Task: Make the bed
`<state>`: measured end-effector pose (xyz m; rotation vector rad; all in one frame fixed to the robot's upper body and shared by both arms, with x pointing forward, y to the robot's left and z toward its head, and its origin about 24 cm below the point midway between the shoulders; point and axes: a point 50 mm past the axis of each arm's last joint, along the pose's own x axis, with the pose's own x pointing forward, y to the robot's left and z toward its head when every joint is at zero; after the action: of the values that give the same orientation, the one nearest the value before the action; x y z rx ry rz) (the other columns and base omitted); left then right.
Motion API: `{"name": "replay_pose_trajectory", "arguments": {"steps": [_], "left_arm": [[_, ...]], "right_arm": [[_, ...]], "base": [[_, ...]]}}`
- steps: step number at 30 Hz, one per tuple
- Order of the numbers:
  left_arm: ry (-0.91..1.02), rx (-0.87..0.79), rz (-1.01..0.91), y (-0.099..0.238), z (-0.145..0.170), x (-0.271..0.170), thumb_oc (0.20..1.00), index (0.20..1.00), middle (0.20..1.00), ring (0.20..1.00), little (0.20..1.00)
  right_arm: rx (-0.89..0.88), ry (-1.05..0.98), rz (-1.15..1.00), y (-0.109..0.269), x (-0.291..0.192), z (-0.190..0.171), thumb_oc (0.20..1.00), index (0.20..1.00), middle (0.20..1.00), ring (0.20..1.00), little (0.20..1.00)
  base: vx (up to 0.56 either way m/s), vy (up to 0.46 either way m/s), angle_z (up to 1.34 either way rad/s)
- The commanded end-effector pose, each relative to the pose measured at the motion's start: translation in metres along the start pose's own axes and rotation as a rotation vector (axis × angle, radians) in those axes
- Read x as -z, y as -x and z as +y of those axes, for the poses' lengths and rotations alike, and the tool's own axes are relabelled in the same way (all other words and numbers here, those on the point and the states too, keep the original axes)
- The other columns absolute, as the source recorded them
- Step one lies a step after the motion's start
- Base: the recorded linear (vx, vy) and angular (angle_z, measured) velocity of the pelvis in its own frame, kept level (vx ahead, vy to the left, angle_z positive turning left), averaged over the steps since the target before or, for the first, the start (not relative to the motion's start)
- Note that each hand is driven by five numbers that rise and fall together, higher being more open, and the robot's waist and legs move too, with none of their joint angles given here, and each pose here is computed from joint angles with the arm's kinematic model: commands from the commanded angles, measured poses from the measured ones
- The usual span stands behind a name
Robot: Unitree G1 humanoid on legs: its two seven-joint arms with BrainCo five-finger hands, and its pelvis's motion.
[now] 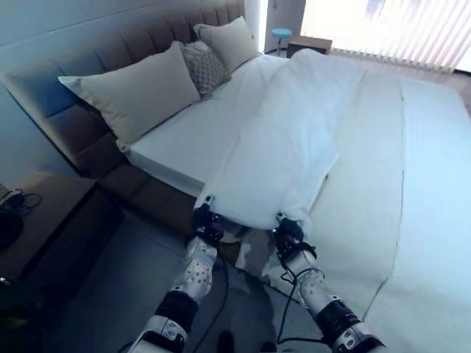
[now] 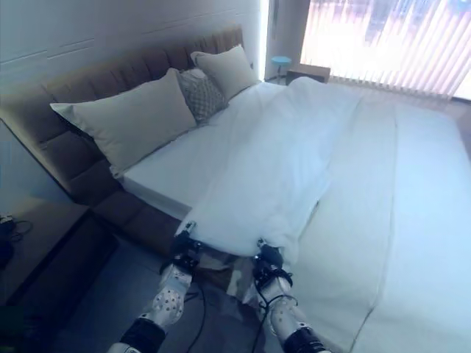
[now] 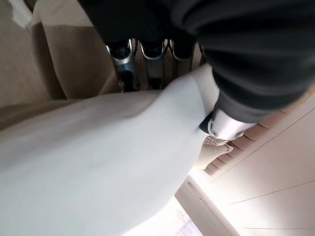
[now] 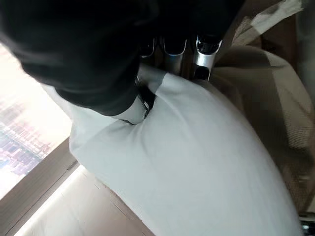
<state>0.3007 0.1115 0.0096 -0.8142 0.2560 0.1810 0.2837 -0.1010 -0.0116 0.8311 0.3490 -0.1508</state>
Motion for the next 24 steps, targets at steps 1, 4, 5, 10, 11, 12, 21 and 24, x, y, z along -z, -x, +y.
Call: {"name": "replay_pose_trajectory", "arguments": {"steps": [1,4,5,10,11,12,21,24], "left_arm": [[0.005,0.044,-0.294,-0.004,0.001,-0.068,0.200,0.200,0.200,0.200,0.200],[-0.015,0.020,-0.309,-0.003,0.007,-0.071,0.200,0.200,0.200,0.200,0.200],[-0.022,0.019,-0.313,-0.003,0.008,-0.073,0.200,0.200,0.200,0.200,0.200],[-0.006,-0.027,-0.365,-0.004,0.017,-0.089,0.200,0.200,0.200,0.200,0.200],[-0.005,-0.023,-0.372,-0.003,0.018,-0.091,0.200,0.200,0.200,0.200,0.200],[-0.005,-0.029,-0.377,-0.004,0.020,-0.093,0.200,0.200,0.200,0.200,0.200],[-0.186,-0.087,-0.305,-0.002,0.045,-0.083,0.200,0.200,0.200,0.200,0.200],[-0.198,-0.134,-0.269,0.003,0.061,-0.076,0.200,0.200,0.200,0.200,0.200]], "right_arm": [[0.071,0.043,-0.179,0.005,-0.040,-0.033,0.200,0.200,0.200,0.200,0.200],[0.060,0.066,-0.170,0.004,-0.039,-0.030,0.200,0.200,0.200,0.200,0.200],[0.056,0.072,-0.172,0.003,-0.041,-0.029,0.200,0.200,0.200,0.200,0.200],[0.019,0.105,-0.168,-0.003,-0.047,-0.018,0.200,0.200,0.200,0.200,0.200],[0.009,0.116,-0.167,-0.003,-0.048,-0.016,0.200,0.200,0.200,0.200,0.200],[-0.008,0.126,-0.156,-0.004,-0.047,-0.013,0.200,0.200,0.200,0.200,0.200],[0.117,0.123,-0.090,0.001,-0.027,-0.045,0.200,0.200,0.200,0.200,0.200],[0.154,0.166,-0.038,0.004,-0.015,-0.056,0.200,0.200,0.200,0.200,0.200]], "base": [[0.02,0.393,0.60],[0.08,0.285,0.08],[0.18,0.567,-0.10],[0.12,0.546,-0.21],[0.14,0.723,-0.26],[0.18,0.778,-0.55],[0.04,0.620,-0.30],[-0.01,0.361,-0.26]]}}
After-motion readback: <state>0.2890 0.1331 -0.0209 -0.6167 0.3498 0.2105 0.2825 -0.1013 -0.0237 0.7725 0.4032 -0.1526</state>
